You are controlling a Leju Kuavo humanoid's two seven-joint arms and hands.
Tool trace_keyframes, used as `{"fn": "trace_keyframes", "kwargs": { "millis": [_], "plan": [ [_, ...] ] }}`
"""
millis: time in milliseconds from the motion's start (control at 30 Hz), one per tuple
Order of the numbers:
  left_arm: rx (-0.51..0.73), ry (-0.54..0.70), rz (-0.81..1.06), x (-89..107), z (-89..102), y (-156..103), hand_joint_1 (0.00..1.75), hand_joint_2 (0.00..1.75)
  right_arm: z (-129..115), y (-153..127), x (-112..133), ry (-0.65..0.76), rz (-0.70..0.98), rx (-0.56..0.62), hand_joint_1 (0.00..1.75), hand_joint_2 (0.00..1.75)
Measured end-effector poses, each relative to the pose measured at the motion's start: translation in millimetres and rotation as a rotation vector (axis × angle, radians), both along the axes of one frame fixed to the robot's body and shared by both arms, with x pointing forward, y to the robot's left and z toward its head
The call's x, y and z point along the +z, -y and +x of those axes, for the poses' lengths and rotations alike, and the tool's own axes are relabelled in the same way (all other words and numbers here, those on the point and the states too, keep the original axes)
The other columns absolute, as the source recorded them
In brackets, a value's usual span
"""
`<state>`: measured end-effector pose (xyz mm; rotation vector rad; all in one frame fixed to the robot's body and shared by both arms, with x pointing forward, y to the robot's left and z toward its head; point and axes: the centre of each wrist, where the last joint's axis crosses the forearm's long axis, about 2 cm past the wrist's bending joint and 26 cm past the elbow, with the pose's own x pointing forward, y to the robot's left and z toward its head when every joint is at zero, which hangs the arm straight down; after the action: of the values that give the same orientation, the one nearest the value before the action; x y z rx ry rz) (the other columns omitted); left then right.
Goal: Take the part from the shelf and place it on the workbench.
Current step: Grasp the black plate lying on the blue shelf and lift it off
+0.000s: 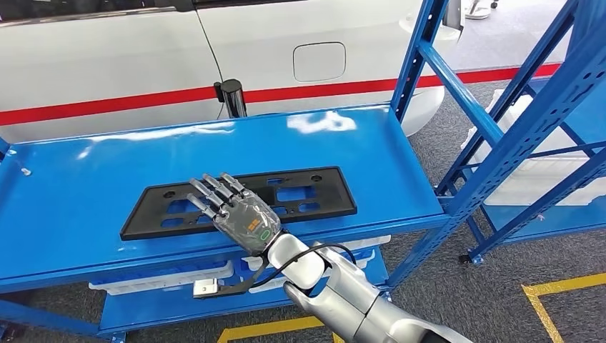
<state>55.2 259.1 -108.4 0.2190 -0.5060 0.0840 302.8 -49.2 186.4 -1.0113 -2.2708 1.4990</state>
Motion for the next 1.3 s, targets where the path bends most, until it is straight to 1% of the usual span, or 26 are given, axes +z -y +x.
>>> {"fn": "trace_keyframes", "kwargs": {
  "millis": [167, 400, 633, 867, 1300],
  "plan": [
    [0.0, 0.004, 0.006, 0.4, 1.9, 0.9, 0.0, 0.0, -0.2, -3.8, 1.8, 0.002, 0.002, 0.005, 0.0, 1.75],
    [-0.001, 0.001, 0.025, 0.3, 2.0, -1.1, 0.0, 0.0, -1.3, -10.0, -5.1, -0.041, -0.018, 0.003, 0.0, 1.75],
    [-0.007, -0.014, 0.039, 0.9, 4.9, -0.3, 0.0, 0.0, 9.4, -13.5, -19.2, -0.121, -0.053, -0.038, 0.0, 1.75],
    [-0.006, -0.024, 0.052, 1.4, 7.6, -0.5, 0.0, 0.0, 20.9, -17.2, -23.0, -0.151, -0.084, -0.062, 0.0, 1.75],
    [-0.002, -0.03, 0.059, 1.4, 7.5, -0.7, 0.0, 0.0, 25.0, -21.9, -25.0, -0.189, -0.114, -0.082, 0.0, 1.75]
  ]
}}
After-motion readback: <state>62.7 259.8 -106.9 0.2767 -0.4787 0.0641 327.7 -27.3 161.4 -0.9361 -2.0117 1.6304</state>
